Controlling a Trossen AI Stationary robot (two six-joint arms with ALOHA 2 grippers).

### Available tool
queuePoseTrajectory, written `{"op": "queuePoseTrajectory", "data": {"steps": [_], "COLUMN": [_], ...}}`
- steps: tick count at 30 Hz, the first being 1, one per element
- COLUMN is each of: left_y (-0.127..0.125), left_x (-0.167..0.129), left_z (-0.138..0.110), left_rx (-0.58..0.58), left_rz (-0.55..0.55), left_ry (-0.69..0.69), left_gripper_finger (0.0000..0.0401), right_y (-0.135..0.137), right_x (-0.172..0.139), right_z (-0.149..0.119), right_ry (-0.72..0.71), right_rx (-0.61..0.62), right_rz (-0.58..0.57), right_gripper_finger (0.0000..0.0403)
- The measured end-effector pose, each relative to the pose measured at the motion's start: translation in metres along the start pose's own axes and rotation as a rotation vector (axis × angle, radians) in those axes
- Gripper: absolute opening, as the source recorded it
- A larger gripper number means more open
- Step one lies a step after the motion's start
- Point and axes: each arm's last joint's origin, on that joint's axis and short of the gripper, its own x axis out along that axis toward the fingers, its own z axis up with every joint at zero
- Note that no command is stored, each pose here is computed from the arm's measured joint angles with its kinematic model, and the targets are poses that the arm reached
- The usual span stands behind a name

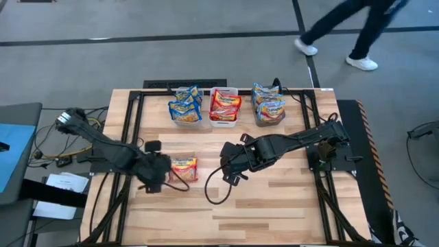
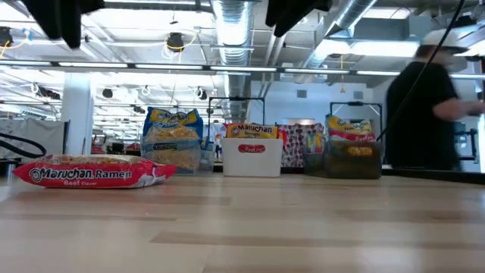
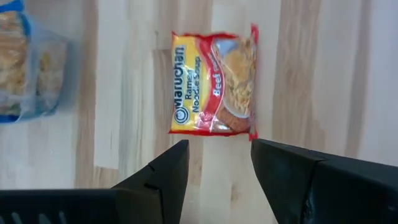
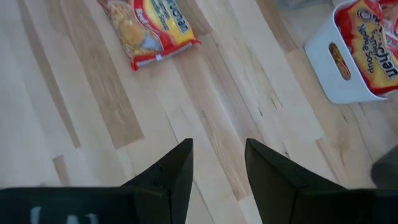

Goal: Sort Maruchan noodles
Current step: Put the red noodle pack into the white bin

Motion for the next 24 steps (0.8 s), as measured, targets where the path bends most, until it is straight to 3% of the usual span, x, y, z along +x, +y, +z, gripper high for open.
{"op": "queuePoseTrajectory", "data": {"steps": [11, 19, 24], "left_y": [0.013, 0.017, 0.019], "left_x": [-0.053, -0.066, -0.068], "left_z": [-0.032, -0.042, -0.044], "left_rx": [-0.149, -0.178, -0.181], "left_rz": [-0.072, -0.080, -0.036], "left_ry": [-0.256, -0.352, -0.392], "left_gripper_finger": [0.0166, 0.0166, 0.0166], "right_y": [0.006, 0.005, 0.009], "right_x": [0.000, 0.015, 0.043], "right_z": [0.018, 0.036, 0.041], "right_ry": [-0.155, -0.251, -0.255], "right_rx": [-0.106, -0.204, -0.318], "right_rz": [0.084, 0.094, 0.069], "right_gripper_finger": [0.0226, 0.0228, 0.0228]}}
